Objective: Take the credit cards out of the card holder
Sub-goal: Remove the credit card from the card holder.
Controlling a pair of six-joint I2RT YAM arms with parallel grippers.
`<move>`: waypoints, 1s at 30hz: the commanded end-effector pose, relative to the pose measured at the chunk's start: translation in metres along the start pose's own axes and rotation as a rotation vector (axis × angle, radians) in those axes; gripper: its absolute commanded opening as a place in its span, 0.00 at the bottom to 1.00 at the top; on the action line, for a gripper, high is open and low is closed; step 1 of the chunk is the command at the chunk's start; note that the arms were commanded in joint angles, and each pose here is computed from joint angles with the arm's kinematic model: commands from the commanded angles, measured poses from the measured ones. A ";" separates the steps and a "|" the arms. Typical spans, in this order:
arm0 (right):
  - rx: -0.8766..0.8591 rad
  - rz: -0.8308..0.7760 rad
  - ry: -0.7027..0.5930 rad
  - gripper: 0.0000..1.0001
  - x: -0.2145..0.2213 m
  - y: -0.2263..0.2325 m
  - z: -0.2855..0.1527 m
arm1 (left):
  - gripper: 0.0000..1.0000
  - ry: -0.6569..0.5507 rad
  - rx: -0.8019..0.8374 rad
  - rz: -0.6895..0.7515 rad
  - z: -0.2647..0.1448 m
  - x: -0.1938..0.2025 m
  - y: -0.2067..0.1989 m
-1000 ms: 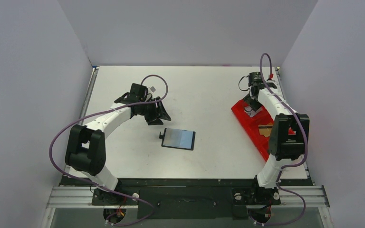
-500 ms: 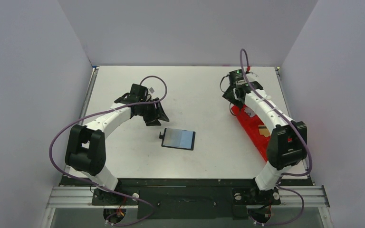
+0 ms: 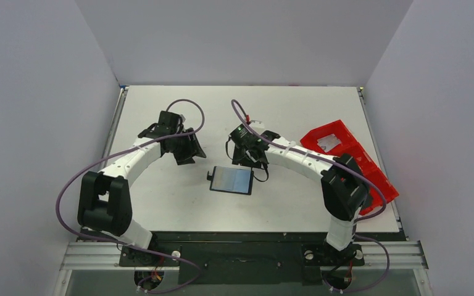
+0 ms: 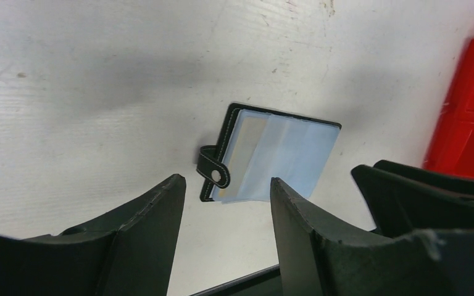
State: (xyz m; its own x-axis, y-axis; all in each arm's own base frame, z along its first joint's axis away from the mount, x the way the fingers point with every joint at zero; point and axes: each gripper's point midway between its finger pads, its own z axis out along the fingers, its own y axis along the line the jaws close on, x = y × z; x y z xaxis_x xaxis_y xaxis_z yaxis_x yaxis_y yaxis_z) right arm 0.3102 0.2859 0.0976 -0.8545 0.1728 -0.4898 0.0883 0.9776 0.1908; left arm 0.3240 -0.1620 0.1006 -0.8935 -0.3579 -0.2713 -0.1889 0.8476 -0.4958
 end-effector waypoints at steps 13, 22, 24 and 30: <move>-0.042 -0.192 0.067 0.51 0.052 0.051 0.027 | 0.50 -0.086 -0.059 -0.036 -0.020 -0.002 0.029; -0.008 -0.251 0.111 0.51 0.073 0.049 0.041 | 0.51 -0.081 -0.061 -0.047 -0.020 0.005 0.033; 0.004 -0.261 0.116 0.48 0.076 0.045 0.044 | 0.50 -0.080 -0.056 -0.047 -0.019 0.005 0.031; 0.023 -0.256 0.131 0.16 0.076 0.026 0.051 | 0.51 -0.059 -0.045 -0.027 -0.014 0.011 0.023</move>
State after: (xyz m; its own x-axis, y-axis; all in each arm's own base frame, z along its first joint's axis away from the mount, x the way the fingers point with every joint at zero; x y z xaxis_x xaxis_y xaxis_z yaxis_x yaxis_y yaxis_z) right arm 0.2687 0.3433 0.0239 -0.9109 -0.0958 -0.4013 -0.1338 0.9887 0.0678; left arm 0.2983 -0.1311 0.0880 -0.8687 -0.4104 -0.2772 -0.2636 0.8570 -0.4427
